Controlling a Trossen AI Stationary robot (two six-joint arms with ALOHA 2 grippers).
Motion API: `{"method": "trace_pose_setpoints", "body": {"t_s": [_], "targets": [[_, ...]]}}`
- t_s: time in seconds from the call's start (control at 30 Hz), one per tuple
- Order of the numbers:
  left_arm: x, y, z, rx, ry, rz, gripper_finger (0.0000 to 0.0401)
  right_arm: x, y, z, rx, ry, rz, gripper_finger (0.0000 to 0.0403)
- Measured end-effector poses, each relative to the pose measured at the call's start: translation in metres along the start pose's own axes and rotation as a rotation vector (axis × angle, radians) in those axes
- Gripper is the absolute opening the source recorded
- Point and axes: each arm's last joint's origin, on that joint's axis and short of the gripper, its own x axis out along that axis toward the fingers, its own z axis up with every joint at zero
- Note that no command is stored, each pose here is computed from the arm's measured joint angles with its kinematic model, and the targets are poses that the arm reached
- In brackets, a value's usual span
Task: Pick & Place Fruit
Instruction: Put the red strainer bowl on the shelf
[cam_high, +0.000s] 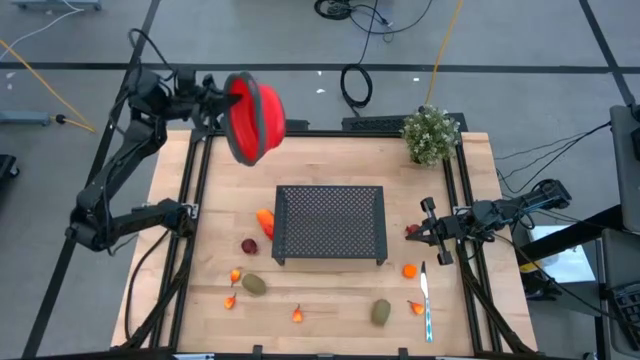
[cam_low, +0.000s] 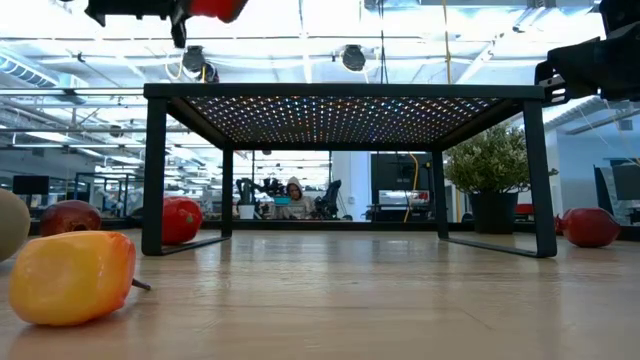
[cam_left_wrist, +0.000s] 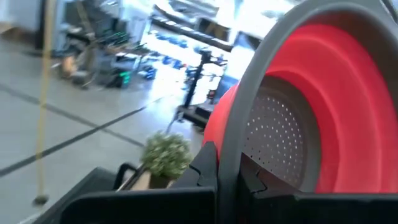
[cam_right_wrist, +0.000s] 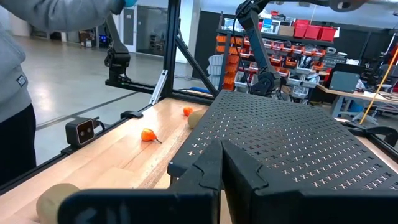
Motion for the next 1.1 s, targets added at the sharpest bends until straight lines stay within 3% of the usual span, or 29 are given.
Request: {"method": "trace_pose_setpoints", "body": {"t_s": [0.13, 0.3, 0.53, 0.73, 0.9, 1.1], "targets": [[0.005, -0.007, 0.003, 0.054, -0.006, -0.08, 0.0001, 0.0, 0.0, 0.0, -0.028, 0.0, 0.0, 0.0], [0.009, -0.011, 0.004, 0.051, -0.019, -0.091, 0.0001, 0.0, 0.0, 0.0, -0.061, 0.0, 0.0, 0.0], [0.013, -0.009, 0.005, -0.281, -0.123, 0.039, 0.0001, 0.0, 0.0, 0.0, -0.061, 0.0, 0.0, 0.0], [0.018, -0.011, 0.005, -0.506, -0.204, 0.083, 0.0001, 0.0, 0.0, 0.0, -0.061, 0.0, 0.0, 0.0], [0.021, -0.013, 0.005, -0.637, -0.241, 0.086, 0.0003, 0.0, 0.0, 0.0, -0.061, 0.0, -0.001, 0.0], [0.025, -0.015, 0.003, -0.684, -0.23, 0.081, 0.0002, 0.0, 0.0, 0.0, -0.061, 0.0, 0.0, 0.0]]}}
